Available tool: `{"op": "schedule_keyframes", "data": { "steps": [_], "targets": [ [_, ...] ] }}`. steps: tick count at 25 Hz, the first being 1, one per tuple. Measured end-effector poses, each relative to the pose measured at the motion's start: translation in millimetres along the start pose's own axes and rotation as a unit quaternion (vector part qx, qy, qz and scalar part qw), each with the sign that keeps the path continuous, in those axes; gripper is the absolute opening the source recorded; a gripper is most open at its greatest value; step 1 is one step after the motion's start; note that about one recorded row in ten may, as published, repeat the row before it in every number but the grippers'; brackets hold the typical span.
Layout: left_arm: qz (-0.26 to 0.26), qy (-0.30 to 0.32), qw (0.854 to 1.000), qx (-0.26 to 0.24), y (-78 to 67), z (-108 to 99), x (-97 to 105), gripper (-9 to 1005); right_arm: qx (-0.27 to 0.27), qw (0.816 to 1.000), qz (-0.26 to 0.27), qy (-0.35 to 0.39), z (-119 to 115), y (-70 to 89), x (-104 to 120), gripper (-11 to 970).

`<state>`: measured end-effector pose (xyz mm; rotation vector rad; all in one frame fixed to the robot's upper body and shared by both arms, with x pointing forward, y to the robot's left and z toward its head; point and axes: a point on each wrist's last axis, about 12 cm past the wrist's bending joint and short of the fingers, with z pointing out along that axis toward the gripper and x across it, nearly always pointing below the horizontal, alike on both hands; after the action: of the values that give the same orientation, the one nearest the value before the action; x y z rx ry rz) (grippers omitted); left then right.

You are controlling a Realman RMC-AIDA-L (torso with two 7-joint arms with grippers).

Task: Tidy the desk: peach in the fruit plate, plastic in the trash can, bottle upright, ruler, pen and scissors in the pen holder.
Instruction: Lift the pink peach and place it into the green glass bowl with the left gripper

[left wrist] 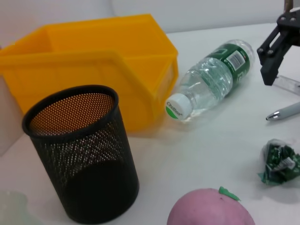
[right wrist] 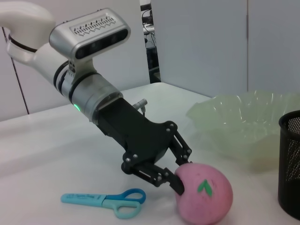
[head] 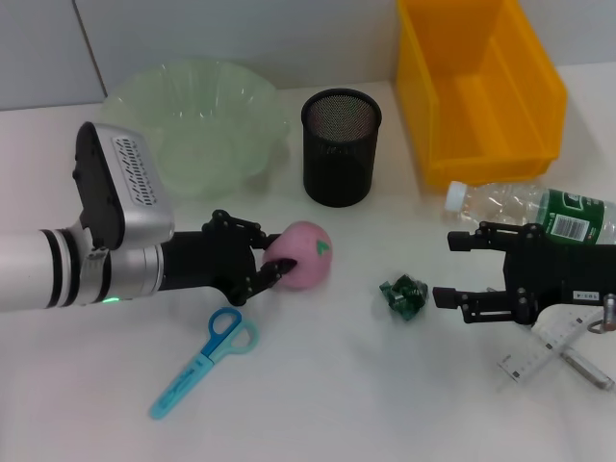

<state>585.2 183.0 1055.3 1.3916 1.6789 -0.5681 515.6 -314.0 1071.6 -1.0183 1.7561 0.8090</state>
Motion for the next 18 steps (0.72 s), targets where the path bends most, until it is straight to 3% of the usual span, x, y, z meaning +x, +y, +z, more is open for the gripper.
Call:
{"op": "schedule_keyframes", "data": {
  "steps": [5, 10, 15, 18],
  "targets": [
    [-0.006, -0.023, 1.0, -0.01, 4.1, -10.5, -4.8, 277, 0.002, 1.0, 0.001, -0.001, -0.3, 0.1, 0.3, 816],
    [-0.014, -0.056, 0.996, -0.062, 18.1, -40.2, -10.8, 247, 0.002, 1.0, 0.002, -0.001, -0.3, 0.1, 0.5, 815],
    [-0.015, -0.086, 0.985, -0.15, 43.6, -81.6, -16.7, 208, 0.001, 1.0, 0.001, -0.001, 0.1, 0.1, 0.3, 815],
    [-0.032, -0.083, 0.974, -0.211, 61.6, -94.5, -13.2, 185, 0.0, 1.0, 0.0, -0.001, 0.9, -0.3, -0.5, 816]
  ]
}}
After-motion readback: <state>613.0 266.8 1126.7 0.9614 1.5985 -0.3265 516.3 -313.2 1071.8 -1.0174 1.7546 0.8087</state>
